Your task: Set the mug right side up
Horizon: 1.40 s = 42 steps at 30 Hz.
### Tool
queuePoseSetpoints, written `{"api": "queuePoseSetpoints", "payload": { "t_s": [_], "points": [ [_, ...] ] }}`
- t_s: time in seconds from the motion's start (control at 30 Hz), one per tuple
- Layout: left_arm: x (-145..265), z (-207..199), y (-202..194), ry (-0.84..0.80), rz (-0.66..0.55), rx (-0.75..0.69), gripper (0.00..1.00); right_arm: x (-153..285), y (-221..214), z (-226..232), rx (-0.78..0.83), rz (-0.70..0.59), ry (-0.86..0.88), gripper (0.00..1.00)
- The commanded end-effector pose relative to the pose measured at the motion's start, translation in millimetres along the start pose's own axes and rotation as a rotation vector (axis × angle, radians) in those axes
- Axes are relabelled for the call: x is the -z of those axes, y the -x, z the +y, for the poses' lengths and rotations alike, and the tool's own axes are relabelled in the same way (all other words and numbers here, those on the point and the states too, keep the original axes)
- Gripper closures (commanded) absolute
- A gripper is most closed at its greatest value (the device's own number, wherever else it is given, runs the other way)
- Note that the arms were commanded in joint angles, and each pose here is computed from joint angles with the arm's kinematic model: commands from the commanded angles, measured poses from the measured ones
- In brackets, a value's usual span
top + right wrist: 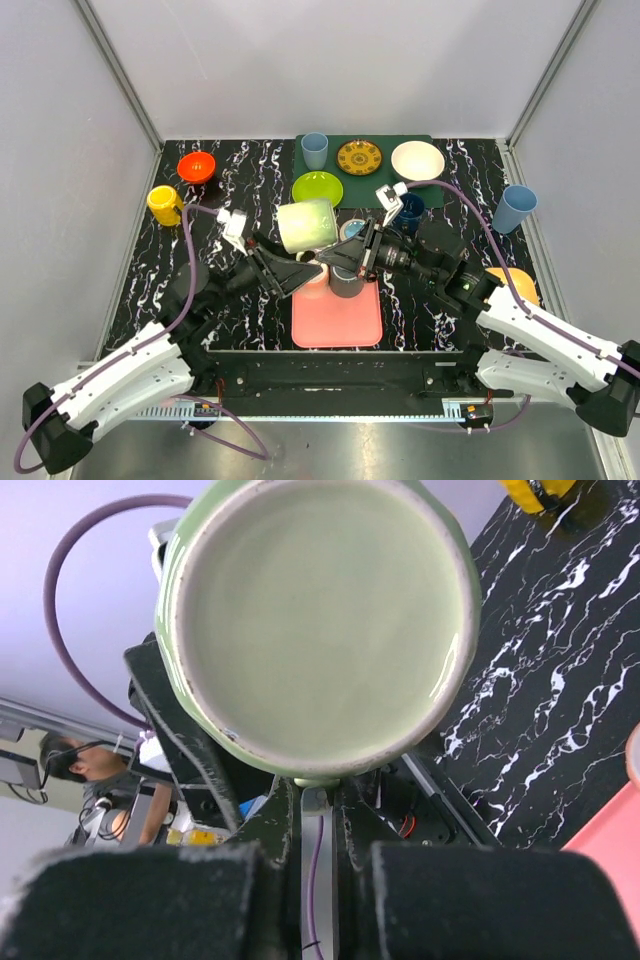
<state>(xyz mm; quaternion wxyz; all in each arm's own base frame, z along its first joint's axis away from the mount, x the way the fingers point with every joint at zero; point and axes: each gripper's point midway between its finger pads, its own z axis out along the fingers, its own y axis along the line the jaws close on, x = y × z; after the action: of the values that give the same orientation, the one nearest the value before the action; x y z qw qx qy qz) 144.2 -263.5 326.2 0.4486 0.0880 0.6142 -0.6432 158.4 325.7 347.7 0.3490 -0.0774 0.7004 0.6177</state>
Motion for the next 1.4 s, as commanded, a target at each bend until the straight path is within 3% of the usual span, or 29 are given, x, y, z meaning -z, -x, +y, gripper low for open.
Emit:
{"api": "queuePoseSetpoints", "payload": {
  "t_s": [0.0,0.37,0.5,0.77,0.83,0.87,1.03,1.13,1.17,1.3,1.37],
  "points": [
    [-11,-34,29,-0.119,-0.078,-0.053,0.11,6,29,58,0.059,-0.076,0.214,1.00],
    [-6,-39,52,-0.128,-0.206,-0.027,0.26,11,24,51,0.054,-0.069,0.231,1.00],
    [-6,-39,52,-0.137,-0.214,-0.024,0.53,12,22,50,0.056,-0.061,0.233,1.00],
    [-13,-47,49,-0.178,-0.174,-0.008,0.72,8,15,36,0.070,-0.024,0.183,1.00],
    [-16,-46,48,-0.184,-0.170,-0.006,0.86,7,15,34,0.086,-0.016,0.170,1.00],
    [-17,-47,49,-0.188,-0.167,-0.004,1.00,6,12,30,0.089,-0.001,0.150,1.00],
    [-24,-33,44,-0.120,-0.138,0.019,1.00,7,8,18,0.125,0.015,0.098,1.00],
    [-21,-24,46,-0.067,-0.158,0.005,1.00,10,7,13,0.134,0.024,0.062,0.79],
    [-19,-21,52,-0.040,-0.186,-0.018,1.00,11,8,14,0.140,0.022,0.060,0.63],
    [-5,-14,68,0.070,-0.240,-0.093,1.00,16,13,12,0.177,0.018,0.011,0.43],
    [3,-11,84,0.156,-0.279,-0.161,1.00,22,21,10,0.195,-0.004,-0.040,0.39]
  ]
}}
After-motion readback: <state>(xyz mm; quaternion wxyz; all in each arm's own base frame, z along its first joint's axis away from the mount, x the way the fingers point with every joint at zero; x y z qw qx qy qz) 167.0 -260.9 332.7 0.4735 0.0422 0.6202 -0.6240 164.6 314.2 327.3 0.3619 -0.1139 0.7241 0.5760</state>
